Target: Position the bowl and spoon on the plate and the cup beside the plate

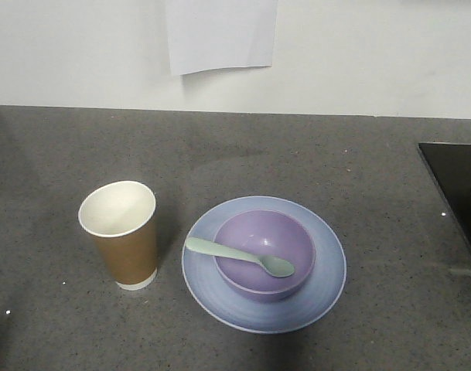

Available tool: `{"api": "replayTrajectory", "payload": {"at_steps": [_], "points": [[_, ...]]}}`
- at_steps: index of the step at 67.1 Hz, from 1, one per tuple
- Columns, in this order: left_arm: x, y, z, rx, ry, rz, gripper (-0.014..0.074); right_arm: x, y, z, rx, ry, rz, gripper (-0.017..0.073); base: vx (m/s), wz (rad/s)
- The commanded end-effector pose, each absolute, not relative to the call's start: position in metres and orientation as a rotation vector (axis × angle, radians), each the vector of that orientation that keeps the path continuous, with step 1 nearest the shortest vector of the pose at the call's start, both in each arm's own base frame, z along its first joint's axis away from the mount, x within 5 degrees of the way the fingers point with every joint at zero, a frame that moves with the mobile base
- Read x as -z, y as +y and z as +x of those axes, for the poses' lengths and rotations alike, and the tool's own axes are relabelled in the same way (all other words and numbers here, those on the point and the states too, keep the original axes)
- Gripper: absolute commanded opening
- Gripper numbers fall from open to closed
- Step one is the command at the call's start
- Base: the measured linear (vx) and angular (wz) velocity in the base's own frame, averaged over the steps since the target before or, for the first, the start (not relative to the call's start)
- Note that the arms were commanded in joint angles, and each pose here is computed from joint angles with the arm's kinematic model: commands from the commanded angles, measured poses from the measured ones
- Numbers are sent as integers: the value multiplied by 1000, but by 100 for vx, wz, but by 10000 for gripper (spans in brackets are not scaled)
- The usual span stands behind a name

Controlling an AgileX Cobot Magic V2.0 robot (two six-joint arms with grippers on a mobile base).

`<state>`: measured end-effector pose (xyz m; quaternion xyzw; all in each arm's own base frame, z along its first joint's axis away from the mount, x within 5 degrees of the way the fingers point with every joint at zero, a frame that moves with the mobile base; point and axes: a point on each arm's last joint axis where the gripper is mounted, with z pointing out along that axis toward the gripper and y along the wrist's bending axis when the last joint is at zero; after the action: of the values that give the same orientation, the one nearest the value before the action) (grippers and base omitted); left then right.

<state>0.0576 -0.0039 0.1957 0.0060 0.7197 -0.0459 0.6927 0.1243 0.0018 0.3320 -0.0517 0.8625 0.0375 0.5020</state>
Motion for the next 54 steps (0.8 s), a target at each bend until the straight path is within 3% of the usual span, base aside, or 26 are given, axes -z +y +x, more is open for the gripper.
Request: {"api": "replayTrajectory", "payload": {"at_steps": [1, 54], "points": [[-204, -5, 59, 122, 1547, 9, -8, -345, 0, 126, -79, 2006, -97, -3, 0, 0], [-204, -5, 59, 121, 1547, 9, -8, -346, 3, 123, -80, 1996, -116, -3, 0, 0]]}}
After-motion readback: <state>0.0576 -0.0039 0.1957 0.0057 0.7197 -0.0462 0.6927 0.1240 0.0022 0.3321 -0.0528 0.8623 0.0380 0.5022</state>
